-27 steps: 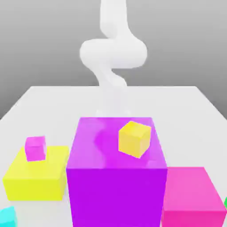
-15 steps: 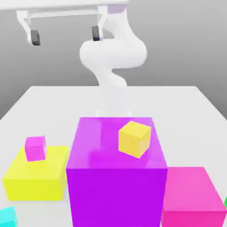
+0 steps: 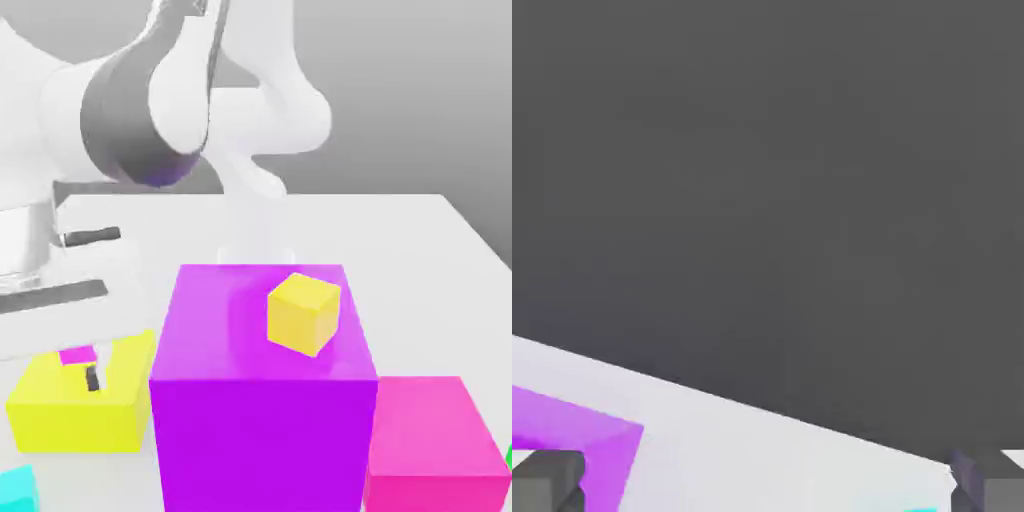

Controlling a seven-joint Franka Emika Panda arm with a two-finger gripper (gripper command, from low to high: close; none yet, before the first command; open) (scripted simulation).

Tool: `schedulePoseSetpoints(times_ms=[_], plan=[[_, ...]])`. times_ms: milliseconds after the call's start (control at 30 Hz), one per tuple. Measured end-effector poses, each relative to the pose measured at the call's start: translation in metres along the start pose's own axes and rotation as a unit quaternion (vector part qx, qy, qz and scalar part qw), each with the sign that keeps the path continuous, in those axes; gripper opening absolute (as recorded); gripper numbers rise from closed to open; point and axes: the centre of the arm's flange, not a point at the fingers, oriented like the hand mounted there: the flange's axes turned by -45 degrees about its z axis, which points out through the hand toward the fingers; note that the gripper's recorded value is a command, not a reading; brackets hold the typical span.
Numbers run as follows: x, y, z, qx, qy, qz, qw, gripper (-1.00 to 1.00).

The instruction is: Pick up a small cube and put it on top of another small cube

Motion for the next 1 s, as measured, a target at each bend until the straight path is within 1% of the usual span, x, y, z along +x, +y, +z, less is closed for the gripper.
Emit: schedulePoseSetpoints(times_ms=[200,267,333,367,600,733,867,1000], plan=[[-0.050,0.041,0.072,-0.011,-0.068,-0.033,0.997,0.00],[-0.060,0.049,0.098,-0.014,-0.080,-0.040,0.996,0.00],[-0.067,0.051,0.129,-0.015,-0.083,-0.042,0.996,0.00],[-0.070,0.052,0.142,-0.015,-0.083,-0.042,0.996,-1.00],[-0.071,0.052,0.143,-0.014,-0.084,-0.042,0.996,-1.00],[-0.057,0.045,0.092,-0.012,-0.086,-0.047,0.995,-1.00],[-0.010,0.010,0.044,-0.003,-0.090,-0.081,0.993,-1.00],[0.025,-0.028,-0.011,-0.005,-0.097,-0.113,0.989,-1.00]])
